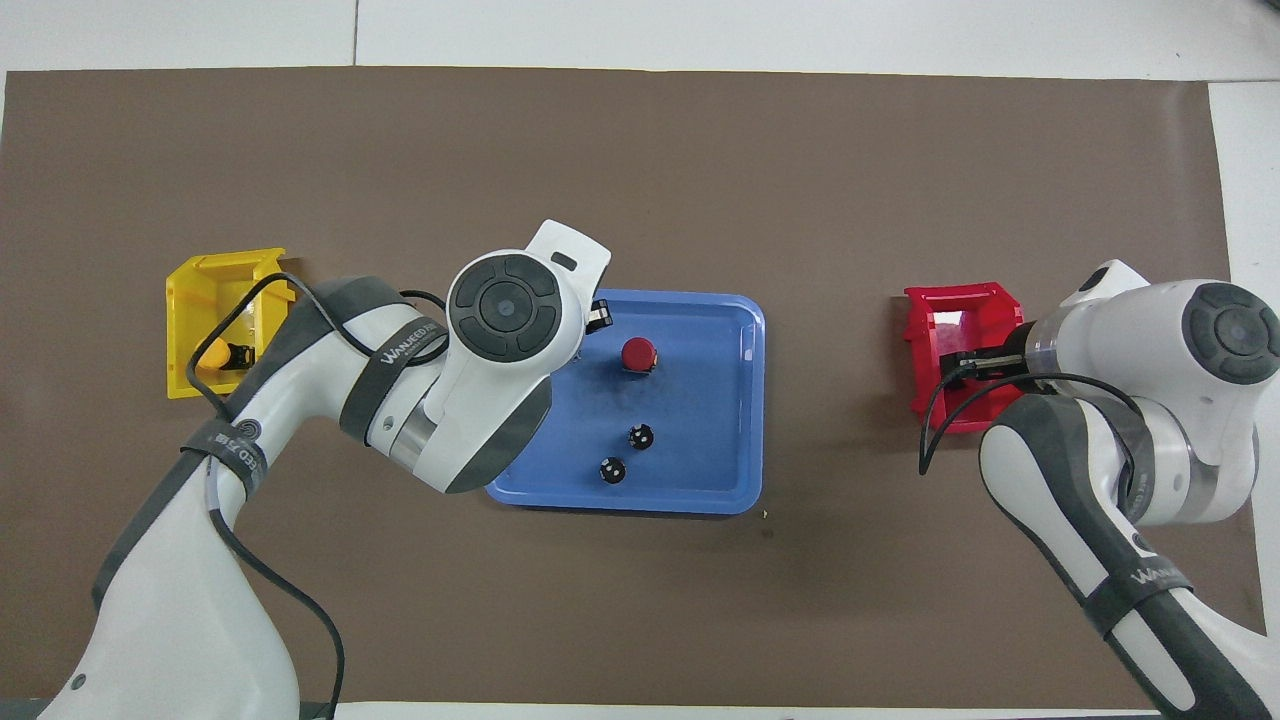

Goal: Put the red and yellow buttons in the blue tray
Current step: 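Release the yellow button in the tray while the right gripper grasps red button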

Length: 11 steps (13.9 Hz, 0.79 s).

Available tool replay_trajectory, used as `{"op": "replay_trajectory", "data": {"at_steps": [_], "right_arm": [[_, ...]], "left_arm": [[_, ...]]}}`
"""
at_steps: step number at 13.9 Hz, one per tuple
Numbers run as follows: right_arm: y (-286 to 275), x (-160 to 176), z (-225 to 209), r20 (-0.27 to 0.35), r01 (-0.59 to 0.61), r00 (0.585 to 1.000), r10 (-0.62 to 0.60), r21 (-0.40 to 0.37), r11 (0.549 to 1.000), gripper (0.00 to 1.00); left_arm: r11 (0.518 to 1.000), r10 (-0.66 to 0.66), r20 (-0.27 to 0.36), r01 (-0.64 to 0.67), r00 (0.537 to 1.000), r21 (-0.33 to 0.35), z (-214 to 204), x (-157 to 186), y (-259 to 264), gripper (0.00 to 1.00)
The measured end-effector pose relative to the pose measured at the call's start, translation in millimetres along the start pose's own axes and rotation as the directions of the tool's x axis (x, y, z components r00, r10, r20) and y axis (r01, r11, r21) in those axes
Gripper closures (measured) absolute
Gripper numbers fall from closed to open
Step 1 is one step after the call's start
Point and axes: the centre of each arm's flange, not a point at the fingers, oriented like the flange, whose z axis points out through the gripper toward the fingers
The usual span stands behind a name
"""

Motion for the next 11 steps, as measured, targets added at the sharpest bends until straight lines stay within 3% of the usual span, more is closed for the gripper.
{"op": "replay_trajectory", "data": {"at_steps": [2, 3, 4, 5, 7, 10, 11], "right_arm": [[0, -2, 2, 0.005, 0.006, 1.0, -0.006, 0.0, 1.0, 0.47], [0, -2, 3, 0.005, 0.021, 1.0, -0.021, 0.0, 1.0, 0.47], [1, -2, 2, 0.006, 0.034, 0.999, -0.034, 0.0, 0.999, 0.57], [2, -2, 1, 0.011, 0.039, 0.999, -0.039, 0.001, 0.999, 0.59], [2, 6, -13, 0.044, 0.046, 0.998, -0.046, 0.005, 0.999, 0.59], [-3, 34, -68, 0.085, 0.057, 0.995, -0.058, 0.013, 0.998, 0.59], [-8, 44, -88, 0.092, 0.062, 0.994, -0.063, 0.017, 0.998, 0.59]], "left_arm": [[1.0, 0.008, 0.008, -0.008, 1.0, 0.008, 11, -7, 7, 0.59], [1.0, 0.01, 0.008, -0.01, 1.0, 0.008, 11, -10, 9, 0.59], [1.0, 0.011, 0.007, -0.012, 1.0, 0.007, 10, -13, 11, 0.59], [1.0, 0.011, 0.007, -0.011, 1.0, 0.007, 10, -14, 12, 0.59], [1.0, 0.009, 0.007, -0.009, 1.0, 0.007, 10, -13, 12, 0.41], [1.0, 0.004, 0.017, -0.005, 1.0, 0.029, 4, -7, 4, 0.05], [0.999, 0.019, 0.028, -0.02, 0.999, 0.048, -6, 2, -7, 0.0]]}}
